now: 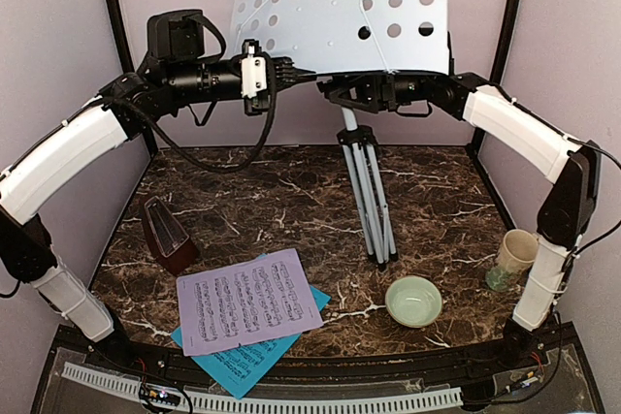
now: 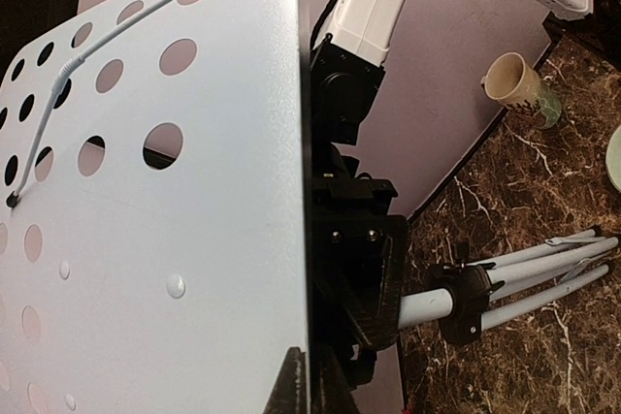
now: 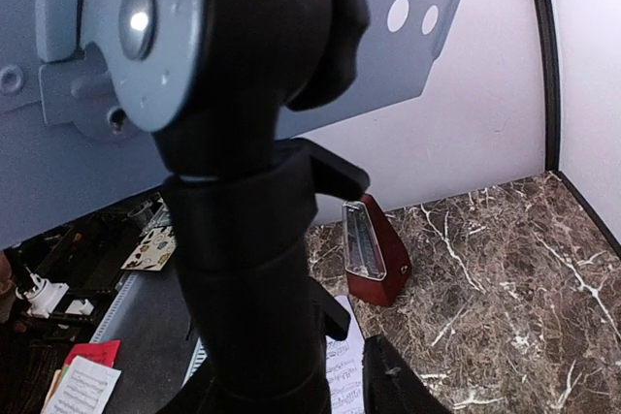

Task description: Set up the instrument practice props

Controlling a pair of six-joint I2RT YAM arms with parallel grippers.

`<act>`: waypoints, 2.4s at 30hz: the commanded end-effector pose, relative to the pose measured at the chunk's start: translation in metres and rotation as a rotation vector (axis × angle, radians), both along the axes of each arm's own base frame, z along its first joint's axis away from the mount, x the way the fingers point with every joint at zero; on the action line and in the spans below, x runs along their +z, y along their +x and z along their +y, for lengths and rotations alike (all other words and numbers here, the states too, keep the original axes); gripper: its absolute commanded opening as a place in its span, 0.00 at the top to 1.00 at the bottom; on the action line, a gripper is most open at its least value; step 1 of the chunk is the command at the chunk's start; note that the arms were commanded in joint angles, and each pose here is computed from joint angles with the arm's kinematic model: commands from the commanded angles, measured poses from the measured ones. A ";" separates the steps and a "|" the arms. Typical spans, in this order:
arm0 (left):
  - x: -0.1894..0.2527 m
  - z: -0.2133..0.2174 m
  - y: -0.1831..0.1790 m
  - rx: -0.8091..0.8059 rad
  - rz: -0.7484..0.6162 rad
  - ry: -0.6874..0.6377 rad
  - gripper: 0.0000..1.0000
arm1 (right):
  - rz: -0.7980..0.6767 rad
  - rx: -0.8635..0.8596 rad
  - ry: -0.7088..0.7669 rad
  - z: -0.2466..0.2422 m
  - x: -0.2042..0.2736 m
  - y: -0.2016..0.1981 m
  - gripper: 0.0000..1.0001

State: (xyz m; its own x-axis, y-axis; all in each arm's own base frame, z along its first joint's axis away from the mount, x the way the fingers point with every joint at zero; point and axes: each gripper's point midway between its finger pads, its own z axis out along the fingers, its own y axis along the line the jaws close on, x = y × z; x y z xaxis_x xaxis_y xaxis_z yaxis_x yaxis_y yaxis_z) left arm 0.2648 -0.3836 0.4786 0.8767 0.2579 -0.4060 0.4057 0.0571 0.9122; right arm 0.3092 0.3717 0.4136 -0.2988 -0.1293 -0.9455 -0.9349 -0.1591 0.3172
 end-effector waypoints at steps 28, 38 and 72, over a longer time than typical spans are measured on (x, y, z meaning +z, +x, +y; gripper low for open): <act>0.129 0.090 -0.056 0.160 -0.343 -0.447 0.18 | -0.218 -0.164 0.206 -0.035 0.076 0.016 1.00; 0.063 0.119 -0.006 0.376 0.244 -0.682 0.14 | -0.351 -0.252 0.368 -0.060 0.133 0.006 1.00; -0.171 -0.012 0.048 0.325 1.156 -0.556 0.34 | -0.402 -0.155 0.606 -0.056 0.156 -0.056 1.00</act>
